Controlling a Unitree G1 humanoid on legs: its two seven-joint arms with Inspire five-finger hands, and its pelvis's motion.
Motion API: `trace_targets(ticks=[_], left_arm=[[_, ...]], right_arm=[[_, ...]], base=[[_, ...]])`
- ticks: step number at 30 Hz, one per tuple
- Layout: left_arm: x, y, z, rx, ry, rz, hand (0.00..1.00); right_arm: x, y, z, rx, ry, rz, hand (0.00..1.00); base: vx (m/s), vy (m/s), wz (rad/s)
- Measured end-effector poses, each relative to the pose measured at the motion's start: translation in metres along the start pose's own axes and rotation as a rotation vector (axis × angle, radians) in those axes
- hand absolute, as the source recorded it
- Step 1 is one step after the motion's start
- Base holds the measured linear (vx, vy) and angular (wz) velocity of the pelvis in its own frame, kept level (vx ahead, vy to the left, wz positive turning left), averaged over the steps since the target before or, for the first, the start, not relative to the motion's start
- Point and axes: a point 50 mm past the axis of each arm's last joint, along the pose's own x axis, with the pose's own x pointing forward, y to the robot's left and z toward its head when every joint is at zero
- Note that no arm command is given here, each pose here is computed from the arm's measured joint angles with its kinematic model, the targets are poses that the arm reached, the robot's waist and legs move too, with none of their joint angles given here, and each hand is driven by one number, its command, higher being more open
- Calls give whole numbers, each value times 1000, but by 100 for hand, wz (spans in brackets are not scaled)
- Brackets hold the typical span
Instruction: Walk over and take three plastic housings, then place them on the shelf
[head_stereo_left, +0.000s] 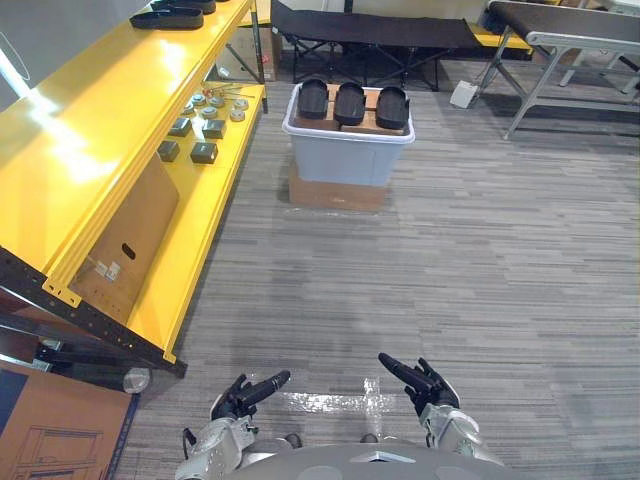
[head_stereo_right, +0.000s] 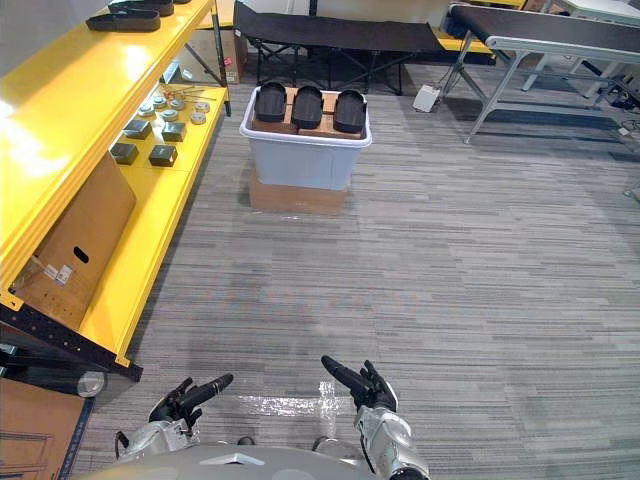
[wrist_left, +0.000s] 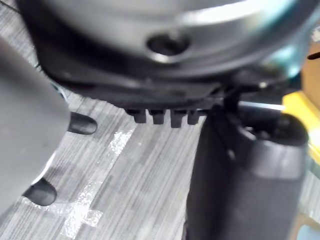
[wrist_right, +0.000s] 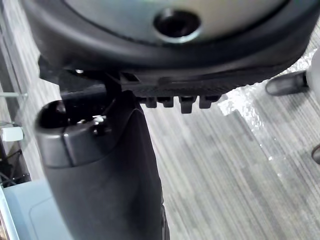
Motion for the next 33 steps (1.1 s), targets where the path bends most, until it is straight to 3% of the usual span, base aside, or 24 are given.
trace_targets(ticks=[7,15,19,24,28,33], left_arm=[[2,4,19,35,-60,40,100],[-2,-21,40,82,-152,-122,100],[-3,-35,31,4,-123,-165,100],[-5,-50,29,-57,-127,-229,100],[-7,-53,32,-90,-152,-247,100],[-7,-43,37,-101,-188,-230,100]], right_arm=[[-1,5,4,70,-50,-22,100],[-14,-18,-18,60,-10,-46,100],[-10,-34,-2,-40,-21,-65,100],[2,-26,25,-213,-53,-25,100],[7,-16,43,-287,-108,-1,100],[6,-15,37,-326,-85,18,100]], base=[[-25,37,-7],[262,-122,4],[507,-263,3],[488,-175,-39],[352,-28,-50],[378,148,-36]])
